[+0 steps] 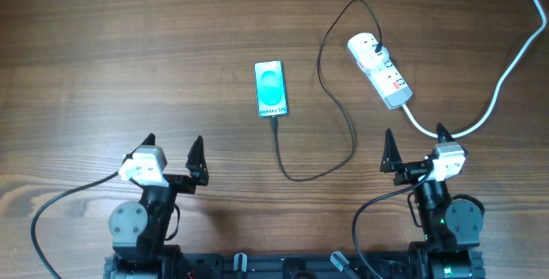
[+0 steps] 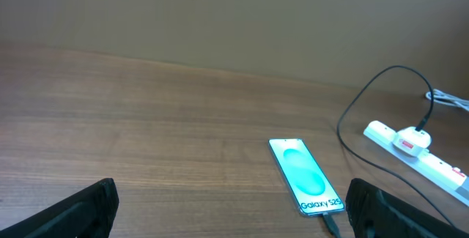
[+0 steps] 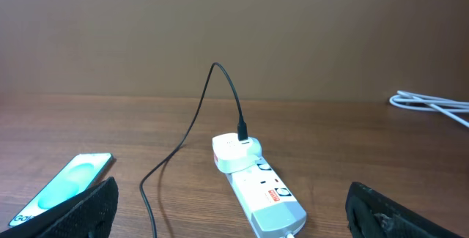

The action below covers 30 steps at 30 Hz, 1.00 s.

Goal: Plug charger to phone and switch on socket

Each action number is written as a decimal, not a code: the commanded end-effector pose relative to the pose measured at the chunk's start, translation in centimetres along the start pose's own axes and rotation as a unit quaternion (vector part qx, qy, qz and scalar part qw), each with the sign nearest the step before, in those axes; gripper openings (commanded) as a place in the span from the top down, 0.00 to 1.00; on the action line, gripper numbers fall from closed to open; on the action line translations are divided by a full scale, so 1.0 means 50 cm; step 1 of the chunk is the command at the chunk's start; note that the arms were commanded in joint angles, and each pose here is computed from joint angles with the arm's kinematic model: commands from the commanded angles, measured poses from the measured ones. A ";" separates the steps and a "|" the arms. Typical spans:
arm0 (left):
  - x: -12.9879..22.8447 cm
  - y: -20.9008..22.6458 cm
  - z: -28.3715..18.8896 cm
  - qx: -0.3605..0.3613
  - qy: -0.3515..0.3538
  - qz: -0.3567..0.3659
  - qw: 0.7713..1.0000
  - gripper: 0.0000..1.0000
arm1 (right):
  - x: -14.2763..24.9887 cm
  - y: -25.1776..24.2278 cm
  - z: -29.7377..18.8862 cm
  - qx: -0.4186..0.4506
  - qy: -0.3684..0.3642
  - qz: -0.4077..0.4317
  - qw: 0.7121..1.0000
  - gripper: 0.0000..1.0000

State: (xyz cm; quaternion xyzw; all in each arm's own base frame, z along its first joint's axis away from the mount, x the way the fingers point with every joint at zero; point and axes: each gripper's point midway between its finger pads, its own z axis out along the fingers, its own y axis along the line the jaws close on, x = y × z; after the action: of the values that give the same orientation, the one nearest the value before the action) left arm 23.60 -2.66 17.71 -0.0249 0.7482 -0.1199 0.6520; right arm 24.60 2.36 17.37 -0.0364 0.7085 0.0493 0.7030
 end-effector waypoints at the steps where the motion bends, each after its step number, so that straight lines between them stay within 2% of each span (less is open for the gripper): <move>1: -0.001 0.013 0.003 -0.010 -0.023 0.013 1.000 0.00 | -0.004 -0.007 -0.001 0.009 -0.005 0.005 1.000 0.00; 10: -0.014 0.025 0.015 -0.014 -0.076 0.019 0.997 0.00 | -0.004 -0.007 -0.001 0.009 -0.005 0.005 1.000 0.00; 12: -0.013 0.033 0.015 -0.023 -0.075 0.019 0.997 0.00 | -0.004 -0.007 -0.001 0.009 -0.005 0.005 1.000 0.00; 15: 0.025 0.050 0.018 -0.039 -0.036 0.012 0.999 0.00 | -0.004 -0.007 -0.001 0.009 -0.005 0.005 1.000 0.00; 20: 0.025 0.051 0.018 -0.042 -0.034 0.064 0.997 0.00 | -0.004 -0.007 -0.001 0.009 -0.005 0.005 1.000 0.00; 30: 0.017 0.103 0.009 -0.119 -0.042 0.061 0.990 0.00 | -0.004 -0.007 -0.001 0.009 -0.005 0.005 1.000 0.00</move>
State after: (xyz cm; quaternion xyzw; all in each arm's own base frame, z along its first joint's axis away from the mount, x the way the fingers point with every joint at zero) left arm 24.62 0.74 15.88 -0.0440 0.7310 -0.0241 0.6805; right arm 24.60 2.36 17.37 -0.0364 0.7085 0.0493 0.7030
